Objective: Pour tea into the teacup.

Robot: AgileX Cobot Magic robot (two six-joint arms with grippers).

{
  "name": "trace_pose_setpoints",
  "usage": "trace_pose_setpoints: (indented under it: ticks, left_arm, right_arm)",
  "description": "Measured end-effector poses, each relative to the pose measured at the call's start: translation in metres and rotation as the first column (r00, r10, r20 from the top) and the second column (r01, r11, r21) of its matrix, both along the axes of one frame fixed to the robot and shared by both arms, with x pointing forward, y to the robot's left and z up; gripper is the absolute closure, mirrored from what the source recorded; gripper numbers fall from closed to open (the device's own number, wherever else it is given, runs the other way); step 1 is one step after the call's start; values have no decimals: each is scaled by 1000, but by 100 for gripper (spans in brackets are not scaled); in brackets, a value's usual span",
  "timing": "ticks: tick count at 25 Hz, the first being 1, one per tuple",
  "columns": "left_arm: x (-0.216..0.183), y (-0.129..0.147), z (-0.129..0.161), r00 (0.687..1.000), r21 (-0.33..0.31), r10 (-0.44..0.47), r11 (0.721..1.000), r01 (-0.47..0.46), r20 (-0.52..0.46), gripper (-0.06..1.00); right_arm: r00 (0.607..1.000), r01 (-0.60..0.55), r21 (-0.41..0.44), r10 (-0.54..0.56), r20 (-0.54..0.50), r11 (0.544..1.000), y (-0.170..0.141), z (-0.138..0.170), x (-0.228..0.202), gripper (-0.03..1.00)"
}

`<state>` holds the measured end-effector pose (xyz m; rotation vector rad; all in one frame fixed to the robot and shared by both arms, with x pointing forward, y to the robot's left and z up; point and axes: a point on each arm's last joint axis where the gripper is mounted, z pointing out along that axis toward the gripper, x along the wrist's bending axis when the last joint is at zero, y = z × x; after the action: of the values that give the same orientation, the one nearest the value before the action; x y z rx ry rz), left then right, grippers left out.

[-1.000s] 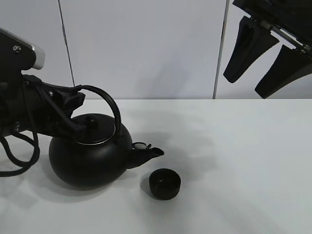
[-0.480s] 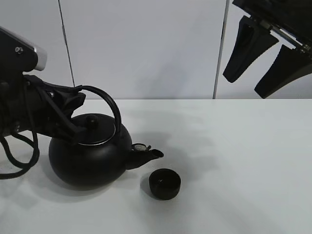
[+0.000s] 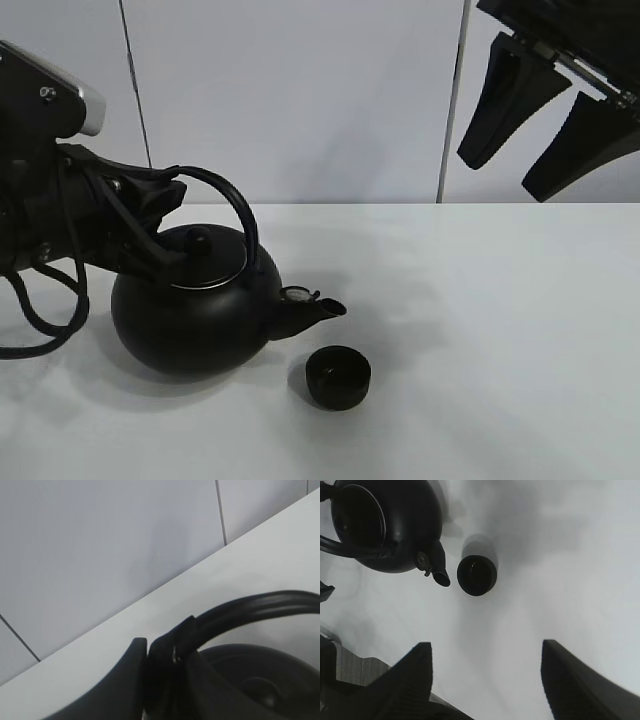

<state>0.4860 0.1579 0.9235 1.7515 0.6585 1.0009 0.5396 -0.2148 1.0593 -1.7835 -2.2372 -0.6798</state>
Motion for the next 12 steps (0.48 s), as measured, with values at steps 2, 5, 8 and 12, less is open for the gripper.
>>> trace_pose_setpoints:
  ticks: [2,5,8,12]
  left_arm:
    - [0,0,0,1000,0,0,1000,0,-1,82]
    - [0,0,0,1000,9,-2,1000,2,4,82]
    - [0,0,0,1000,26,-6,1000,5,13,82]
    - [0,0,0,1000,38,-10,999,9,20,82]
  right_arm:
    - [1000,0,0,0,0,1000,0,0,0,54]
    - [1000,0,0,0,0,1000,0,0,0,54]
    - [1000,0,0,0,0,1000,0,0,0,54]
    - [1000,0,0,0,0,1000,0,0,0,54]
